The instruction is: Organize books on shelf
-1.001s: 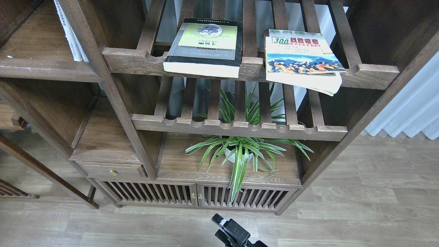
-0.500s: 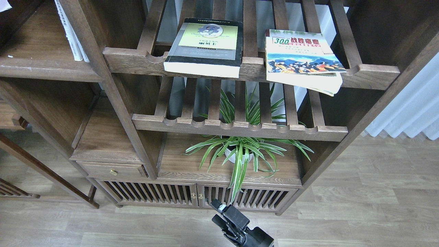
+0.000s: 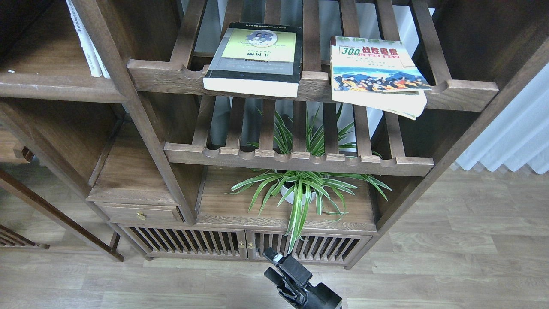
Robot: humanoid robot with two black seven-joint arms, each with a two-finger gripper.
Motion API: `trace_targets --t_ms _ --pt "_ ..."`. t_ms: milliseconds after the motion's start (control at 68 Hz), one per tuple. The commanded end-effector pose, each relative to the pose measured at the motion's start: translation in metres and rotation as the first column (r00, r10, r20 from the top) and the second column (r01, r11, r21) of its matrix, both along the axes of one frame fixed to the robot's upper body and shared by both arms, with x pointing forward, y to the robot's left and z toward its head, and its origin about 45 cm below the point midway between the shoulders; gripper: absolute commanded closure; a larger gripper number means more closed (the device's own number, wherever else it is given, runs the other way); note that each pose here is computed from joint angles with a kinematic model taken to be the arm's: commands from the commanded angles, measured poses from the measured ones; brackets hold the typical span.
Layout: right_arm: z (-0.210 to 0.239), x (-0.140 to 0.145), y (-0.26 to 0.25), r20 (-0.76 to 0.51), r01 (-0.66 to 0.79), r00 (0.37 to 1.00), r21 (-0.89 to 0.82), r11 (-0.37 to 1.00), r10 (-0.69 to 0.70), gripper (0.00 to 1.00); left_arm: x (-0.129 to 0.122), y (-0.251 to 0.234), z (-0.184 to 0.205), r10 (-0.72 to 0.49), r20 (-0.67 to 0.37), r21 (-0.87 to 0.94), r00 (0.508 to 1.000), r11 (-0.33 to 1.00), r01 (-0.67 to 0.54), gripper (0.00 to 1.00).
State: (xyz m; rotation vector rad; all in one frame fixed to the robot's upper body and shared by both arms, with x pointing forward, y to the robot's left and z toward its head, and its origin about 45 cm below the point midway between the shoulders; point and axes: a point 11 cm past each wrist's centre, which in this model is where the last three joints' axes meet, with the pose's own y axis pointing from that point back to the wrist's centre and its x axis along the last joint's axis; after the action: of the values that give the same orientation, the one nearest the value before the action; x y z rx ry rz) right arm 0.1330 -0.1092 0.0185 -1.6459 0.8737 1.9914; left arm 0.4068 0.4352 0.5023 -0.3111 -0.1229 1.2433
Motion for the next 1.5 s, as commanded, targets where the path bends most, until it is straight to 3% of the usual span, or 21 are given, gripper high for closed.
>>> trace_targets --t_ms 0,206,633,898,1486 --pt "-0.001 -0.002 0.000 -0.006 0.002 1.000 0.000 1.000 -0.002 0.00 0.006 -0.003 -0.001 -0.017 -0.003 -0.016 1.000 1.000 0.017 0.92" --pt "-0.003 -0.006 -0.002 -0.018 0.009 1.000 -0.002 1.000 -0.009 0.00 0.019 -0.011 -0.007 -0.072 -0.001 -0.115 0.997 0.991 0.071 0.92" --pt "-0.002 -0.004 -0.003 -0.015 0.014 1.000 0.001 1.000 -0.014 0.00 0.036 -0.017 -0.011 -0.040 -0.056 -0.204 0.998 0.979 0.027 0.92" --pt "0.000 0.004 -0.003 -0.010 0.024 1.000 0.012 1.000 -0.024 0.00 0.059 -0.019 0.003 -0.027 -0.061 -0.223 0.998 0.975 0.013 0.93" --pt "0.003 0.012 -0.004 -0.002 0.036 0.999 0.022 0.999 -0.036 0.00 0.090 -0.056 -0.004 -0.081 -0.090 0.000 0.993 0.997 0.082 0.93"
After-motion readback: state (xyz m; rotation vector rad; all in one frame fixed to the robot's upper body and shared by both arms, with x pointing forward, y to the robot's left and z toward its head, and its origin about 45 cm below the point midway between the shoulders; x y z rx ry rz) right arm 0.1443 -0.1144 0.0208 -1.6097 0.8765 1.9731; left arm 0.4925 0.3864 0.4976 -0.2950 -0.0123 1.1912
